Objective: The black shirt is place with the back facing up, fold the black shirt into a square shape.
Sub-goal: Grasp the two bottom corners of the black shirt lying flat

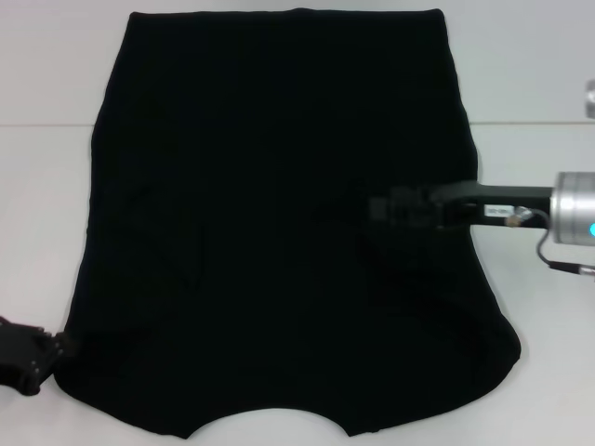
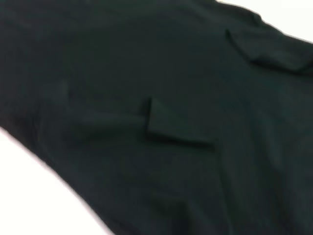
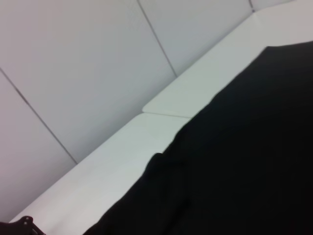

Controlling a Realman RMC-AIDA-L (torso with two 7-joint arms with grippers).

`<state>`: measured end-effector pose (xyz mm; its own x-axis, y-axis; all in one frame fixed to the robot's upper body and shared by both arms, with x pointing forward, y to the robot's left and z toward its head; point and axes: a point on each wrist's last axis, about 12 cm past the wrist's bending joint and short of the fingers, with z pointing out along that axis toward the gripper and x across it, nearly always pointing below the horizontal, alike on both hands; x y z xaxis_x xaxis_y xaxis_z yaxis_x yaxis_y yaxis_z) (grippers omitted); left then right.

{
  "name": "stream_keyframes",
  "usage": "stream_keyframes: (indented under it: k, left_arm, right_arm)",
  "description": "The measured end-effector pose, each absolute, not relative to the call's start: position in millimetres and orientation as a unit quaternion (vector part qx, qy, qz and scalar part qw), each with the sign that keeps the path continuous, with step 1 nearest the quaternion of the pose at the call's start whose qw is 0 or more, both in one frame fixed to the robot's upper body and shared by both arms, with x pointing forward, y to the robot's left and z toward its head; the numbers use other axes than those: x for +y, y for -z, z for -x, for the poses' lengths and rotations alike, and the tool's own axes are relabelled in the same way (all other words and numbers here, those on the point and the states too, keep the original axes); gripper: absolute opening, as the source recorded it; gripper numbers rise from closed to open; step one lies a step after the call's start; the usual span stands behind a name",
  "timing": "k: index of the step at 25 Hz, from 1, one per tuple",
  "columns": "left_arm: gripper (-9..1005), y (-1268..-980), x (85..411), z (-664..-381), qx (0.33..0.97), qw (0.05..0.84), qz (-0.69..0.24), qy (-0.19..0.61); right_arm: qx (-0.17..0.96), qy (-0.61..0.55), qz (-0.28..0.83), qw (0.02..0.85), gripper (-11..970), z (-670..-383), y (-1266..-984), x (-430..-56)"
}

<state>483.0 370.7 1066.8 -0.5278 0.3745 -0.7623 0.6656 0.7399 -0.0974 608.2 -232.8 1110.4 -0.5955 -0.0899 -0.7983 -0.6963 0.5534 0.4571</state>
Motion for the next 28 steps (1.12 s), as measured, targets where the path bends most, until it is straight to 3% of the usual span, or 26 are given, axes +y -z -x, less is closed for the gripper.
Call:
stream_keyframes:
  k: [3, 15, 20, 25, 28]
  left_arm:
    - [3, -1068.3, 367.2, -485.8, 0.848, 0.384, -0.306, 0.198]
    - [5, -1071.7, 364.9, -488.8, 0.842, 0.400, -0.296, 0.206]
    - [5, -1071.0, 364.4, -489.0, 0.844, 0.399, -0.290, 0.210]
    - [6, -1071.4, 363.8, -489.9, 0.843, 0.402, -0.289, 0.211]
    - [6, -1072.4, 362.8, -491.0, 0.841, 0.404, -0.289, 0.213]
  right_arm:
    - [0.802, -0.402, 0.238, 0.372, 607, -602.7, -1107.7, -247.2]
    - [0.855, -0.383, 0.167, 0.309, 607, -565.2, -1089.9, -326.3]
    - [0.871, -0.379, 0.146, 0.276, 606, -551.3, -1083.4, -342.5]
    - [0.882, -0.368, 0.150, 0.254, 494, -546.4, -1078.7, -345.9]
    - [0.891, -0.360, 0.151, 0.232, 480, -546.2, -1075.2, -342.6]
